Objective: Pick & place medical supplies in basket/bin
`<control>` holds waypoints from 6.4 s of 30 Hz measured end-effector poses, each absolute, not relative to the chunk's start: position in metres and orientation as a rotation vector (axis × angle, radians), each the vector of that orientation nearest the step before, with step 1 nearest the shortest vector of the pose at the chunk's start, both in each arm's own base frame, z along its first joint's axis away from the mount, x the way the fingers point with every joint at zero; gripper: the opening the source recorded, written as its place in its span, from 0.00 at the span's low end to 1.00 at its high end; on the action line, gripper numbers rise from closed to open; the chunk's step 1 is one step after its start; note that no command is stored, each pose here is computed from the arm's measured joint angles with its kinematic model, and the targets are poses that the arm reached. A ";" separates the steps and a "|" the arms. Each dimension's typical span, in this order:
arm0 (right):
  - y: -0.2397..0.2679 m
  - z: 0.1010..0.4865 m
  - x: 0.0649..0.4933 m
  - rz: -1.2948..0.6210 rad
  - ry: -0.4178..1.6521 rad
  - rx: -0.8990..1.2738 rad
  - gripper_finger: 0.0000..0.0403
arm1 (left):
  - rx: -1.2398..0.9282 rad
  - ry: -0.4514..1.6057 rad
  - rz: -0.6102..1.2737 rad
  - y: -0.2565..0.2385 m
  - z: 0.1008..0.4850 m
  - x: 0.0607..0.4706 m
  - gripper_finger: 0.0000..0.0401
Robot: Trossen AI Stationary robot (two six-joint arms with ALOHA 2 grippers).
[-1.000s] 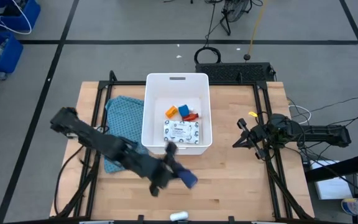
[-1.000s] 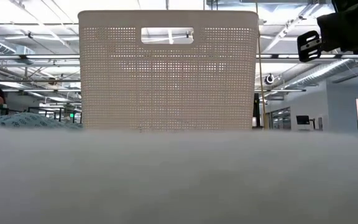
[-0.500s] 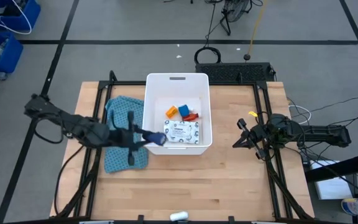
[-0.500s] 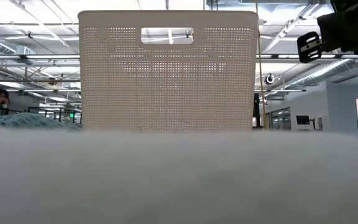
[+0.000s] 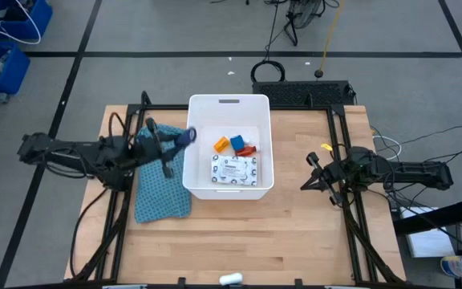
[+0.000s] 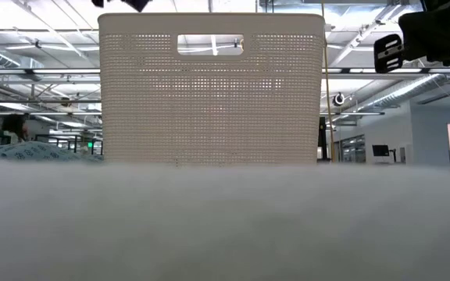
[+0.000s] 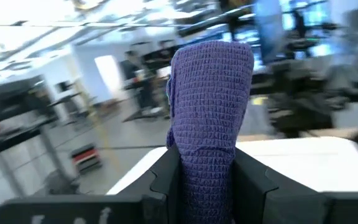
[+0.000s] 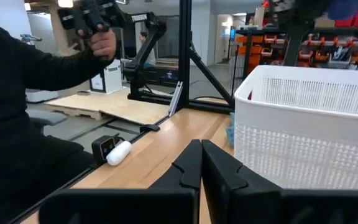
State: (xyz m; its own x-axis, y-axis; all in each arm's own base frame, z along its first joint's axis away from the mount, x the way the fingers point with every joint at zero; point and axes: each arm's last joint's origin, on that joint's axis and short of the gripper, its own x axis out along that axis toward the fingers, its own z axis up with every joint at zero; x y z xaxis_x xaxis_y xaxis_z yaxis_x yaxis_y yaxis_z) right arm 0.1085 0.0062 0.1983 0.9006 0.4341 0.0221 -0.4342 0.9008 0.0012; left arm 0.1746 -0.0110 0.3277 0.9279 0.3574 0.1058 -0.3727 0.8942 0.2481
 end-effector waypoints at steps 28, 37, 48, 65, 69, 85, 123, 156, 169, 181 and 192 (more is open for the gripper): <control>0.006 0.200 0.108 0.444 -0.070 -0.157 0.00 | 0.032 0.305 0.100 0.123 0.349 0.349 0.25; 0.006 0.200 0.108 0.444 -0.070 -0.156 0.00 | -0.064 0.533 0.047 0.133 0.272 0.396 0.25; 0.006 0.200 0.108 0.445 -0.070 -0.153 0.00 | -0.154 0.716 0.044 0.134 0.219 0.409 0.25; 0.006 0.201 0.108 0.444 -0.083 -0.146 0.00 | -0.306 0.957 0.076 0.132 0.198 0.393 0.25; 0.006 0.202 0.108 0.444 -0.087 -0.137 0.00 | -0.342 1.006 0.048 0.133 0.188 0.391 0.25; 0.006 0.202 0.108 0.444 -0.091 -0.135 0.00 | -0.288 1.004 0.022 0.126 0.191 0.392 0.42; 0.006 0.200 0.109 0.419 -0.059 -0.102 0.00 | 0.060 0.486 0.493 0.063 0.343 0.216 0.03; -0.012 0.182 0.124 -0.155 0.142 -0.005 0.00 | -0.162 0.217 0.966 0.053 0.263 0.177 0.00; -0.012 0.182 0.124 -0.155 0.143 -0.010 0.00 | -0.369 0.388 1.239 0.051 0.225 0.149 0.00; -0.013 0.184 0.125 -0.186 0.122 -0.027 0.00 | -0.380 0.457 1.060 0.053 0.208 0.185 0.00; -0.014 0.177 0.131 -0.184 0.188 -0.081 0.00 | -0.415 0.465 0.903 0.069 0.202 0.205 0.00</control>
